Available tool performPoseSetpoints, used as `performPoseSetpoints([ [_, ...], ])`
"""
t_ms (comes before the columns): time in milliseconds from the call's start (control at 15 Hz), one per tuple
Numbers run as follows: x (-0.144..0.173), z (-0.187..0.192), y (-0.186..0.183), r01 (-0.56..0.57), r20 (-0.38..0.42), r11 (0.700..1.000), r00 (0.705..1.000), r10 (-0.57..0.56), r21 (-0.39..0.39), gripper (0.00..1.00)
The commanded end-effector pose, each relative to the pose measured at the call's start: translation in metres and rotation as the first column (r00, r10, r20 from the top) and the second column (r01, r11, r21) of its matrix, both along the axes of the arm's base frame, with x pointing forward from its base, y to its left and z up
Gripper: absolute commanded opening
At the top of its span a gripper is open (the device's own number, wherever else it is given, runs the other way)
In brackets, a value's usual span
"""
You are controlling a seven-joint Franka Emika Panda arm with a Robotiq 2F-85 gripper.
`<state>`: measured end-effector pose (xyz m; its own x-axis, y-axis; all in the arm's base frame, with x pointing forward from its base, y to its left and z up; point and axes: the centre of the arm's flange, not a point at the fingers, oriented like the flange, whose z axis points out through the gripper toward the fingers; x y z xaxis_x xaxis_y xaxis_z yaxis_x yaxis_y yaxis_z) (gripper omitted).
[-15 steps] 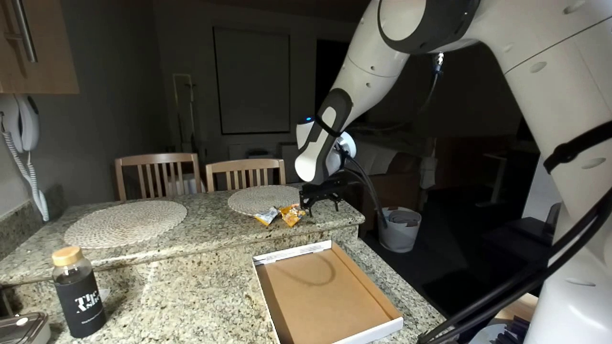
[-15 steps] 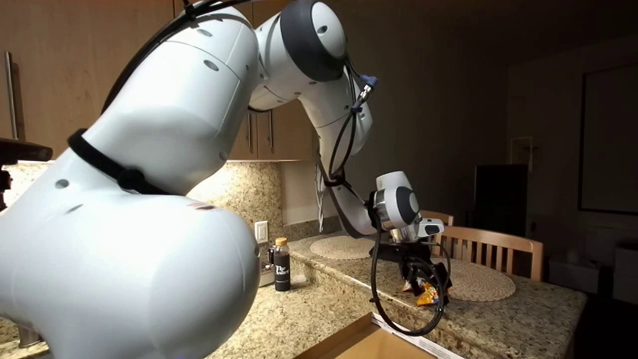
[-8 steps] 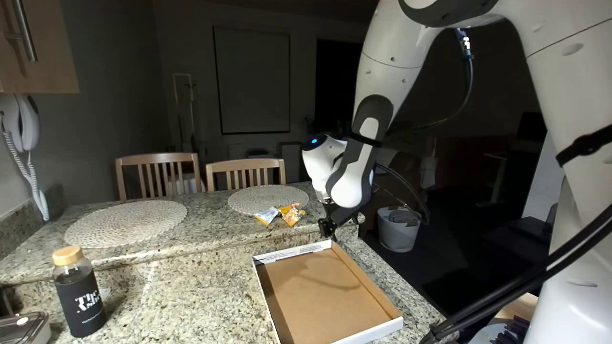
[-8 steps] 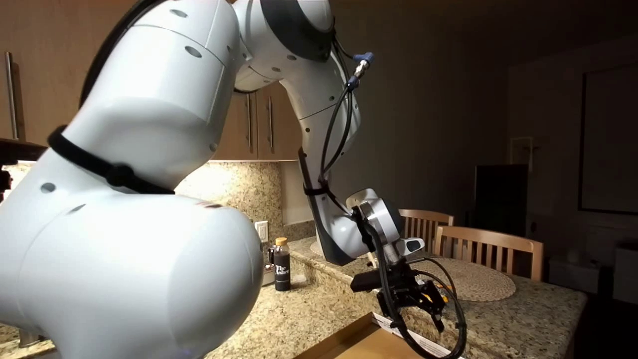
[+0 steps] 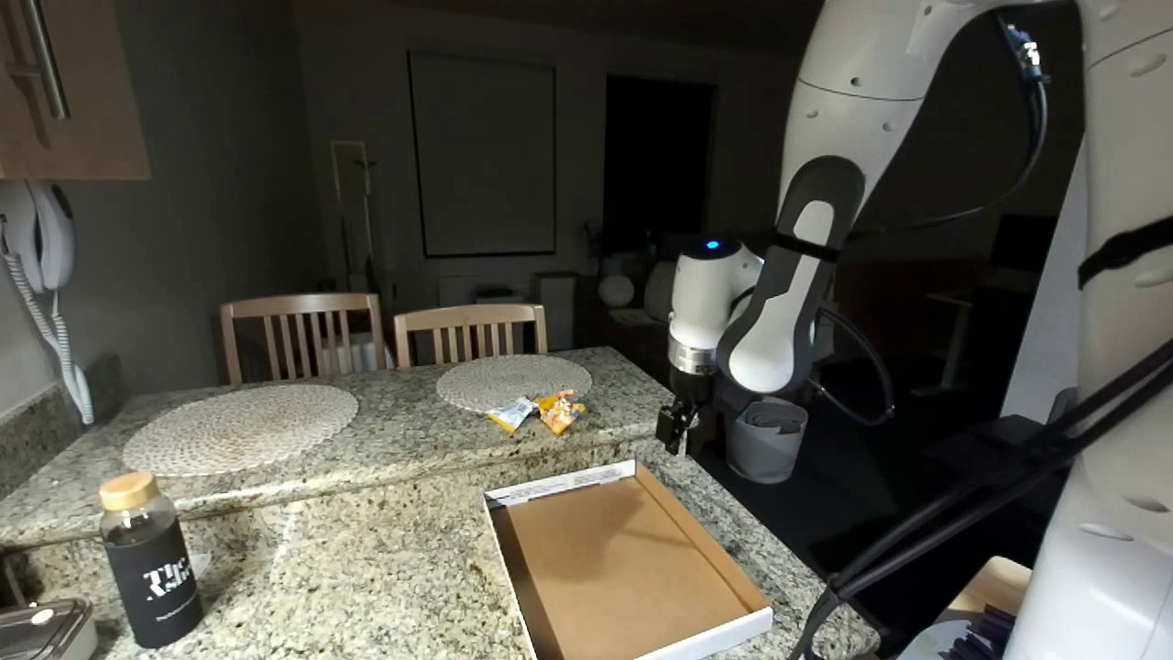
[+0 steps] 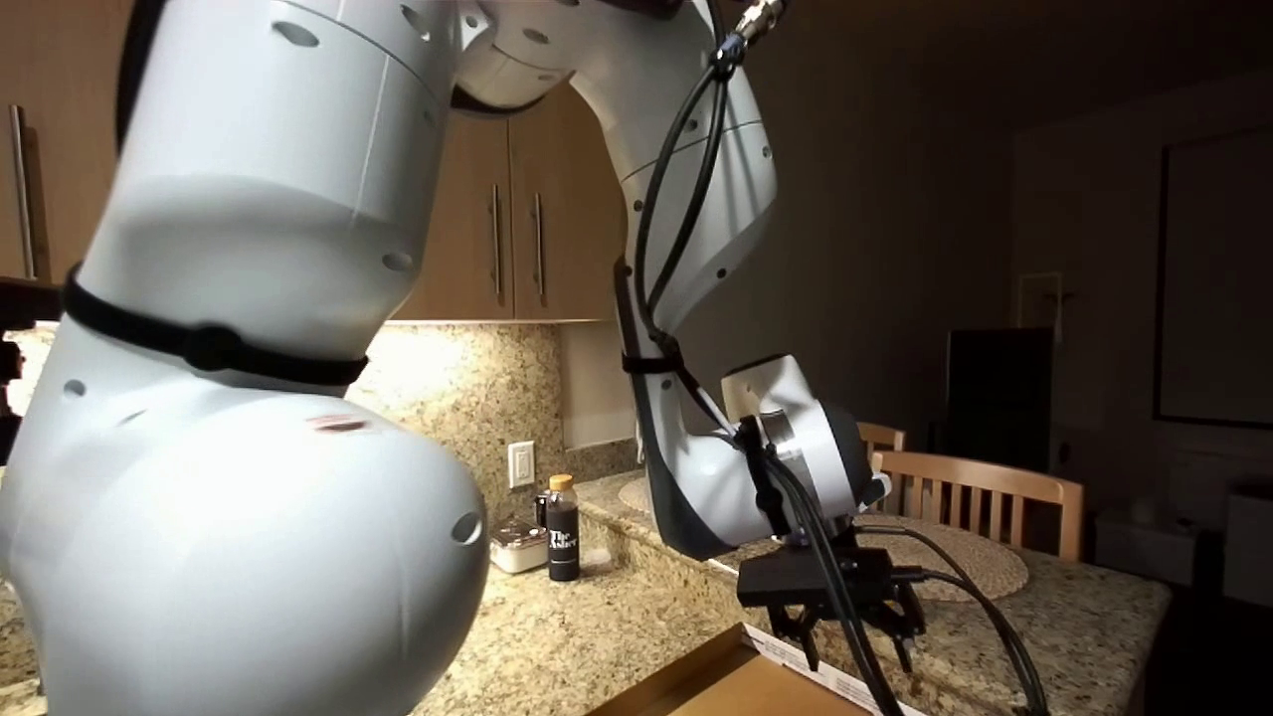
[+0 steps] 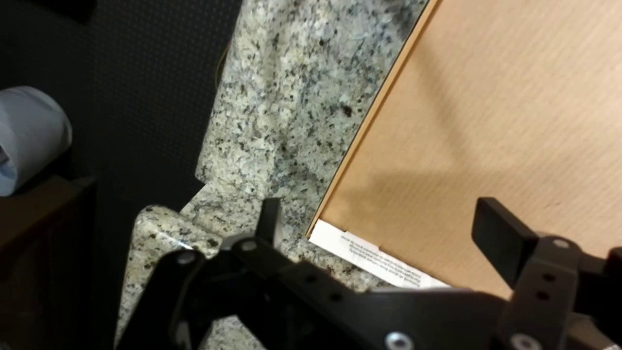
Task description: Pick up the packets on the lower counter and put them on the upper counter
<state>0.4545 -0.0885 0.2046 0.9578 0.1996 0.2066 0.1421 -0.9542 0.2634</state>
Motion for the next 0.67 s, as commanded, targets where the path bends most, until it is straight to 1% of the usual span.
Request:
performPoseSetpoints([
  [0, 0.004, 0.023, -0.026, -0.087, -0.106, 0.989, 0.989, 0.1, 0.118, 1.0],
  [67, -0.016, -0.012, 0.0, -0.04, -0.047, 0.998, 0.998, 0.042, 0.049, 1.0],
  [133, -0.02, -0.016, 0.001, -0.046, -0.058, 0.997, 0.997, 0.05, 0.06, 1.0],
  [600, -0.015, -0.014, 0.0, -0.047, -0.05, 0.998, 0.998, 0.049, 0.052, 1.0],
])
